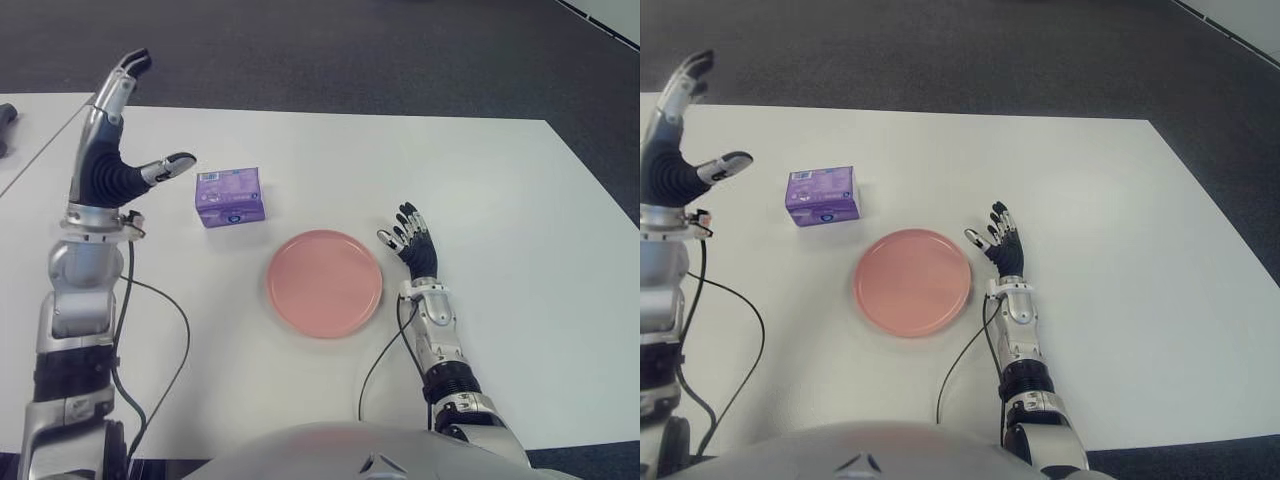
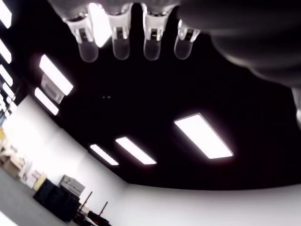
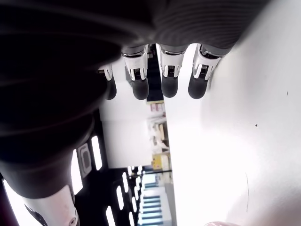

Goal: Put the tissue paper into the plate.

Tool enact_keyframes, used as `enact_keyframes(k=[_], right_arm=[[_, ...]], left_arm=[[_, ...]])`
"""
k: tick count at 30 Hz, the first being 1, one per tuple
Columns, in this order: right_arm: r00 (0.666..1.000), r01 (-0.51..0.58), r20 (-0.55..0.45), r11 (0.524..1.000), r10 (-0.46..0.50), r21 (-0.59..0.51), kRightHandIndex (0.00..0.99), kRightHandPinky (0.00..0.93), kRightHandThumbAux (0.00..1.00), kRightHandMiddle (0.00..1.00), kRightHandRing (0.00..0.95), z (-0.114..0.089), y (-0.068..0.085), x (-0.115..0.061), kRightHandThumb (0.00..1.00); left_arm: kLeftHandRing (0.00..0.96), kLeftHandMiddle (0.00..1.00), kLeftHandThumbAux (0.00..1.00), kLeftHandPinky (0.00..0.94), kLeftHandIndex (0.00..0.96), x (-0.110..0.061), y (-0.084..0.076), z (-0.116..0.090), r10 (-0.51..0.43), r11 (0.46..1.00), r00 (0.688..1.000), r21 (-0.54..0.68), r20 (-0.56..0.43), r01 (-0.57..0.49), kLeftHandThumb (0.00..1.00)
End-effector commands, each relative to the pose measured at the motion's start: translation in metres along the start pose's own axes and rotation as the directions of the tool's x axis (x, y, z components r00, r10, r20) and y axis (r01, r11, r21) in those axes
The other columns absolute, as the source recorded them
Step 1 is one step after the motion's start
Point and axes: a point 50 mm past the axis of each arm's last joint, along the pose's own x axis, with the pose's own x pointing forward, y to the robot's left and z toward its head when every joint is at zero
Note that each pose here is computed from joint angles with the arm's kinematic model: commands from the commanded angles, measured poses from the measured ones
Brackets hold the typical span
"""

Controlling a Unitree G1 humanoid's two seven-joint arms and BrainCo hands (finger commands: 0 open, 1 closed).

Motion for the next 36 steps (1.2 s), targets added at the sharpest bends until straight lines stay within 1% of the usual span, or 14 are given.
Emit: enact_keyframes(k=[1, 5, 8, 11, 13, 14, 16, 18, 22, 23, 25, 27, 31, 36], right_arm=[[0.989, 0.017, -0.149, 1.000, -0.016, 0.008, 0.000, 0.048, 0.788, 0.002, 0.003, -0.030, 0.000, -0.016, 0.096], [0.988, 0.019, -0.151, 1.000, -0.018, 0.006, 0.000, 0.048, 0.782, 0.003, 0.007, -0.031, 0.001, -0.015, 0.096], [0.988, 0.018, -0.154, 1.000, -0.018, 0.002, 0.000, 0.048, 0.772, 0.002, 0.007, -0.031, 0.001, -0.015, 0.094], [0.988, 0.018, -0.155, 1.000, -0.018, -0.001, 0.000, 0.049, 0.767, 0.002, 0.006, -0.031, 0.002, -0.014, 0.093], [0.988, 0.017, -0.156, 1.000, -0.017, -0.003, 0.000, 0.050, 0.766, 0.001, 0.006, -0.031, 0.002, -0.014, 0.094], [0.987, 0.015, -0.157, 1.000, -0.016, -0.004, 0.000, 0.049, 0.766, 0.001, 0.005, -0.031, 0.002, -0.013, 0.094], [0.987, 0.013, -0.159, 1.000, -0.013, -0.005, 0.000, 0.048, 0.766, 0.000, 0.003, -0.031, 0.002, -0.013, 0.094], [0.987, 0.011, -0.161, 1.000, -0.012, -0.005, 0.000, 0.046, 0.766, 0.000, 0.002, -0.032, 0.002, -0.012, 0.093], [0.986, 0.011, -0.166, 1.000, -0.012, -0.007, 0.000, 0.048, 0.766, 0.000, 0.003, -0.032, 0.002, -0.012, 0.088], [0.986, 0.011, -0.167, 1.000, -0.012, -0.008, 0.000, 0.046, 0.764, 0.000, 0.003, -0.032, 0.002, -0.012, 0.086], [0.985, 0.010, -0.170, 1.000, -0.012, -0.014, 0.000, 0.042, 0.758, 0.000, 0.003, -0.033, 0.002, -0.011, 0.082], [0.985, 0.009, -0.174, 1.000, -0.012, -0.020, 0.000, 0.041, 0.752, 0.000, 0.003, -0.033, 0.002, -0.011, 0.079], [0.984, 0.010, -0.176, 1.000, -0.014, -0.024, 0.000, 0.043, 0.743, 0.000, 0.004, -0.034, 0.001, -0.010, 0.074], [0.984, 0.012, -0.179, 1.000, -0.017, -0.028, 0.000, 0.044, 0.738, 0.000, 0.004, -0.034, 0.000, -0.010, 0.075]], left_arm=[[0.000, 0.000, 0.281, 0.000, 0.000, 0.004, 0.003, -0.005, -0.001, 0.999, 1.000, 0.042, -0.002, 0.001, 0.093], [0.000, 0.000, 0.255, 0.000, 0.000, 0.015, 0.003, -0.012, -0.014, 0.998, 1.000, 0.055, -0.022, 0.015, 0.099], [0.000, 0.000, 0.249, 0.000, 0.000, 0.019, 0.002, -0.016, -0.059, 0.996, 0.997, 0.056, -0.055, 0.063, 0.108], [0.000, 0.000, 0.262, 0.000, 0.000, 0.020, 0.000, -0.017, -0.108, 0.992, 0.992, 0.050, -0.067, 0.112, 0.115], [0.000, 0.000, 0.272, 0.000, 0.000, 0.025, -0.009, -0.023, -0.166, 0.984, 0.983, 0.050, -0.083, 0.171, 0.117], [0.000, 0.000, 0.273, 0.000, 0.000, 0.032, -0.017, -0.033, -0.241, 0.961, 0.965, 0.113, -0.102, 0.252, 0.122], [0.000, 0.000, 0.271, 0.000, 0.000, 0.041, -0.027, -0.047, -0.340, 0.903, 0.931, 0.232, -0.135, 0.363, 0.131], [0.000, 0.000, 0.259, 0.000, 0.000, 0.047, -0.033, -0.055, -0.384, 0.848, 0.911, 0.334, -0.149, 0.412, 0.135], [0.000, 0.000, 0.221, 0.000, 0.000, 0.051, -0.043, -0.063, -0.438, 0.744, 0.887, 0.493, -0.150, 0.451, 0.141], [0.000, 0.000, 0.210, 0.000, 0.000, 0.051, -0.045, -0.064, -0.447, 0.725, 0.881, 0.517, -0.151, 0.456, 0.144], [0.000, 0.000, 0.198, 0.000, 0.000, 0.050, -0.049, -0.067, -0.479, 0.680, 0.862, 0.550, -0.165, 0.484, 0.148], [0.000, 0.000, 0.189, 0.000, 0.000, 0.045, -0.059, -0.072, -0.516, 0.631, 0.835, 0.573, -0.193, 0.523, 0.152], [0.000, 0.000, 0.175, 0.000, 0.000, 0.043, -0.068, -0.078, -0.542, 0.587, 0.814, 0.599, -0.208, 0.545, 0.157], [0.000, 0.000, 0.161, 0.000, 0.000, 0.041, -0.083, -0.086, -0.589, 0.511, 0.767, 0.618, -0.255, 0.598, 0.154]])
